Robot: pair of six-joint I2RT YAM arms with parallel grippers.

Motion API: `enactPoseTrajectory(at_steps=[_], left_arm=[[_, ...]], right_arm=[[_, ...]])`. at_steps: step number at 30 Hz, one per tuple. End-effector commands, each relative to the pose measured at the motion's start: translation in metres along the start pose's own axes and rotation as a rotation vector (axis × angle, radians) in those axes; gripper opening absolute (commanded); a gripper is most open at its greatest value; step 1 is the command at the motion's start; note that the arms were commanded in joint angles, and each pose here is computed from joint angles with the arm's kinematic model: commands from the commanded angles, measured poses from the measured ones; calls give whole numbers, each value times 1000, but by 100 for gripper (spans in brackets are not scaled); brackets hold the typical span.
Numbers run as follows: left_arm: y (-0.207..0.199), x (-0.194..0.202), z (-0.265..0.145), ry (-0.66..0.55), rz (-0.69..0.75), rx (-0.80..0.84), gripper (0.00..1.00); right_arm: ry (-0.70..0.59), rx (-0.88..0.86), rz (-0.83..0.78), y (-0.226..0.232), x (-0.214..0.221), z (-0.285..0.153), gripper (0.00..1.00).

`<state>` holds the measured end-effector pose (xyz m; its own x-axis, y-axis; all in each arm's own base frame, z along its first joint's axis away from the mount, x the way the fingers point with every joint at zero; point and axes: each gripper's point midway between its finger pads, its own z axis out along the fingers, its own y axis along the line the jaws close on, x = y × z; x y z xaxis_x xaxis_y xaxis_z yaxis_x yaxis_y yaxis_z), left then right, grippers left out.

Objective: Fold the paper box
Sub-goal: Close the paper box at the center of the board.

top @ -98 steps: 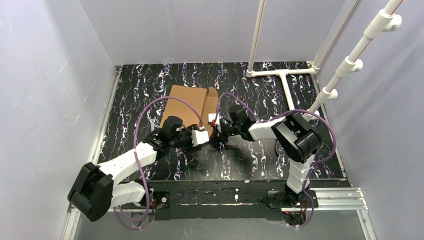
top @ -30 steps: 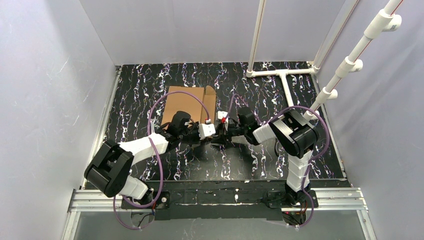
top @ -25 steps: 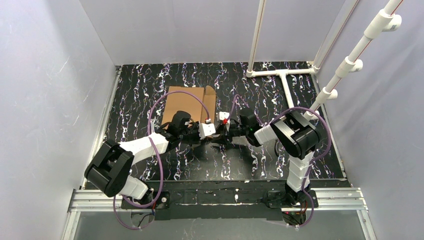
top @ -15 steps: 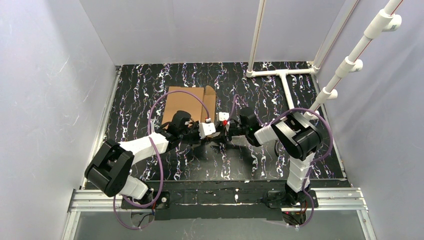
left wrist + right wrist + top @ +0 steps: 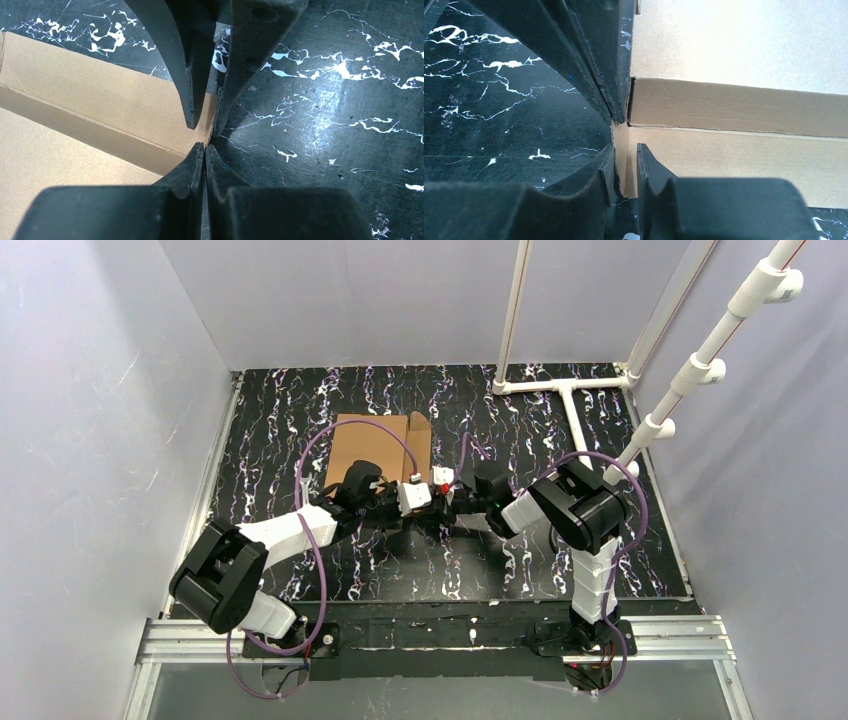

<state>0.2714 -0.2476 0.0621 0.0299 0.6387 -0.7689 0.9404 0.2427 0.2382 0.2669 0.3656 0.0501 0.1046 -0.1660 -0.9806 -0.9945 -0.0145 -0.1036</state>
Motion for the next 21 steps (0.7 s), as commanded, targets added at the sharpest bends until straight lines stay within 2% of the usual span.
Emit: enactPoseTrajectory(at_steps=[1, 4, 6, 8, 11, 15, 18, 20, 21], left_arm=[[5, -21, -2, -50, -15, 3, 0], [6, -23, -3, -53, -38, -3, 0], [8, -25, -4, -56, -62, -18, 10], [12, -31, -9, -68, -104, -45, 22], [26, -50, -26, -108, -223, -137, 48], [41, -67, -61, -192, -458, -259, 76], [56, -61, -93, -234, -679, -396, 88], [64, -42, -115, -190, -833, -504, 93], [63, -26, -125, -130, -907, -546, 96]], right_arm=[[-45, -8, -92, -8, -20, 9, 26], [-36, -36, -94, -5, -18, 10, 10], [-27, -55, -95, -3, -17, 11, 1], [-13, -64, -102, -1, -15, 9, 1], [15, -79, -124, 3, -11, 6, 1], [66, -105, -162, 8, -3, 1, 1], [107, -133, -165, 15, 3, -5, 1], [136, -156, -156, 21, 6, -10, 1], [148, -167, -157, 24, 7, -11, 1]])
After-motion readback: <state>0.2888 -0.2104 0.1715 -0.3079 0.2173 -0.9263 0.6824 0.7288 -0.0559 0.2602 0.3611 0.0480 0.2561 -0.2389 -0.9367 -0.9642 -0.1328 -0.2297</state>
